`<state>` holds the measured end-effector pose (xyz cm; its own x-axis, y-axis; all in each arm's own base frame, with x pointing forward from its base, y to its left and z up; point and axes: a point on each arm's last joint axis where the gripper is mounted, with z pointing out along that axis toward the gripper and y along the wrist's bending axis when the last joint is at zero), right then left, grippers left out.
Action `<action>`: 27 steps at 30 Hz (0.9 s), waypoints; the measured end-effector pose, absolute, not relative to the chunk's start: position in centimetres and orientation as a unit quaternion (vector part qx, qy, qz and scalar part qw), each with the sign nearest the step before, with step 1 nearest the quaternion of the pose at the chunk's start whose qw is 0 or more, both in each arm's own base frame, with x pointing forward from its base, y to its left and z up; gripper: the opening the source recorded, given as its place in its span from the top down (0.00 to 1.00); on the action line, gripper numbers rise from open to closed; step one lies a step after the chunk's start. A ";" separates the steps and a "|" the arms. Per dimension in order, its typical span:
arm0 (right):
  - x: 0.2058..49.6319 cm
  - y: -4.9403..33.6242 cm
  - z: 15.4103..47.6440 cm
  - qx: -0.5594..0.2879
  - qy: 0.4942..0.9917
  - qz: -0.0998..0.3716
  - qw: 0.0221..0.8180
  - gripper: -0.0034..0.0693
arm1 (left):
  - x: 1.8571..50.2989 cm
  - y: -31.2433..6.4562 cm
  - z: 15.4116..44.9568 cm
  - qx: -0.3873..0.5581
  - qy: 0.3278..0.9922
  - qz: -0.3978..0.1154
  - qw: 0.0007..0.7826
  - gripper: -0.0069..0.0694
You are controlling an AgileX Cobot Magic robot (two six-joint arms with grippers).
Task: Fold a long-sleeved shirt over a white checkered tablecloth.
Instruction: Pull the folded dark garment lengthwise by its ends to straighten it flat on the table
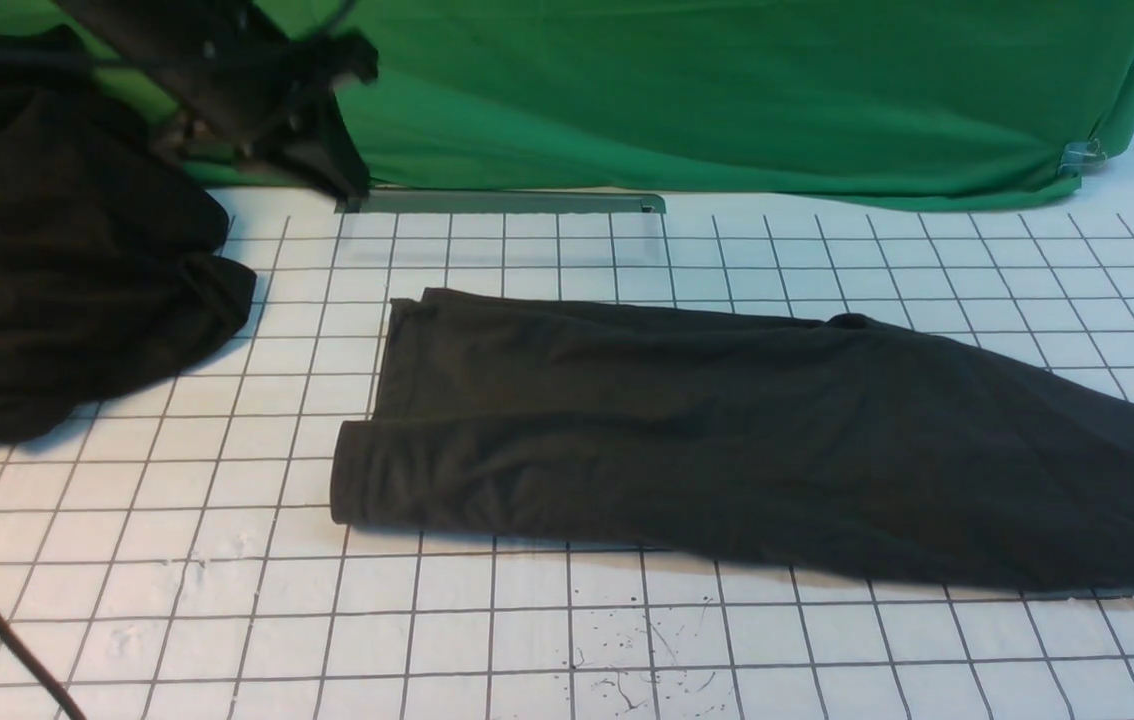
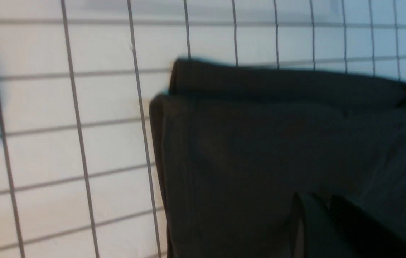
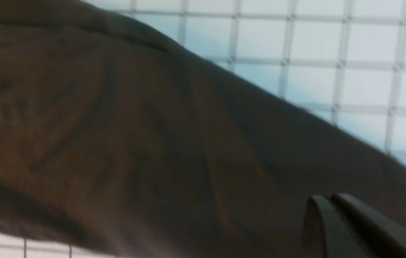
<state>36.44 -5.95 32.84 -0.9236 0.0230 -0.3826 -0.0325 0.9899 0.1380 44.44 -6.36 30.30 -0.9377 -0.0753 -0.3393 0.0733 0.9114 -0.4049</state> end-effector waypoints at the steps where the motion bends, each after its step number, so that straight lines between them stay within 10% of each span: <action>1: 35.7 -6.1 33.1 0.002 0.978 0.070 0.195 0.95 | 43.8 -6.9 29.3 0.007 0.966 -0.207 0.156 0.80; 15: 29.4 -5.2 28.7 -0.010 0.988 0.067 0.140 0.94 | 38.6 -8.9 16.5 0.040 0.991 -0.121 -0.039 0.79; 27: 30.2 -7.2 28.1 0.031 0.984 0.036 0.170 0.66 | 39.1 -8.3 21.6 0.041 0.995 -0.092 0.027 0.74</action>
<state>30.21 -7.23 28.06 -0.9403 0.0736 -0.3323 0.0490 0.9954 0.0818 39.10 -8.33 21.55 -0.9951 0.0771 -0.0612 0.0869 0.9798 -0.1798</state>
